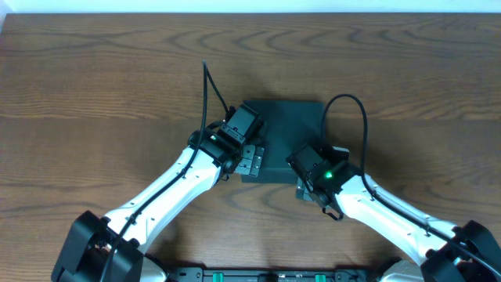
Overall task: Pack container
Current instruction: 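Slide the right gripper down along the box's right front corner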
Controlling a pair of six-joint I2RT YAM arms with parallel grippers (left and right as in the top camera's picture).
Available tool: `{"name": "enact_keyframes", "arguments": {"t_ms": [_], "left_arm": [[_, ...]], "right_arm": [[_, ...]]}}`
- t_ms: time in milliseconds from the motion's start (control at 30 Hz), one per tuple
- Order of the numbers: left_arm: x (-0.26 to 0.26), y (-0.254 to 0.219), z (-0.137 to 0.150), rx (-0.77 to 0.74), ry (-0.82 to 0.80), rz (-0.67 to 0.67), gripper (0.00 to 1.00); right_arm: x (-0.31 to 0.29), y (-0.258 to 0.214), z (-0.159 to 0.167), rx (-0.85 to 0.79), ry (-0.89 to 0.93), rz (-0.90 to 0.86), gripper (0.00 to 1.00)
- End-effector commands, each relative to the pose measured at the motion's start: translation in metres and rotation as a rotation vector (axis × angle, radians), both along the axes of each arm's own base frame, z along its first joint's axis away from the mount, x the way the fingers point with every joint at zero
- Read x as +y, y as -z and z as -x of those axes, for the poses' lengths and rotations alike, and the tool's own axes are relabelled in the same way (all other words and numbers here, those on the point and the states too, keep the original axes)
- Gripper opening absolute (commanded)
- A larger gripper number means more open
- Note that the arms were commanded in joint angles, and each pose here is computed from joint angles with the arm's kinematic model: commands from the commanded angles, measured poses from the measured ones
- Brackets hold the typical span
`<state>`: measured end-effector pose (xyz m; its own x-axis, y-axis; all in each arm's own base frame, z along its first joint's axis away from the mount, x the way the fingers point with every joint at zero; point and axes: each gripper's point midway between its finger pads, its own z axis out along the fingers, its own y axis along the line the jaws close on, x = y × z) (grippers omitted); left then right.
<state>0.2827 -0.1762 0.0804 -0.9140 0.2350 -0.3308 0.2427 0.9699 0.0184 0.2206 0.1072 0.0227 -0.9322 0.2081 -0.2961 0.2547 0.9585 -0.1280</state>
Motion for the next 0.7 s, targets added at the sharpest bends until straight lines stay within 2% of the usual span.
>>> {"name": "enact_keyframes", "arguments": {"t_ms": [0,167,333,667], "left_arm": [[0.009,0.012,0.004,0.033,-0.009,-0.06,0.95],[0.01,0.012,0.004,0.035,-0.008,-0.062,0.95],[0.01,0.012,0.005,0.039,-0.009,-0.064,0.95],[0.01,0.012,0.005,0.039,-0.009,-0.064,0.95]], "right_arm": [[-0.006,-0.005,-0.012,-0.079,0.031,0.043,0.99],[-0.001,-0.006,-0.019,-0.107,0.032,0.025,0.99],[0.015,-0.009,-0.015,-0.079,0.002,-0.066,0.99],[0.029,-0.062,-0.02,-0.216,-0.044,-0.228,0.99]]}}
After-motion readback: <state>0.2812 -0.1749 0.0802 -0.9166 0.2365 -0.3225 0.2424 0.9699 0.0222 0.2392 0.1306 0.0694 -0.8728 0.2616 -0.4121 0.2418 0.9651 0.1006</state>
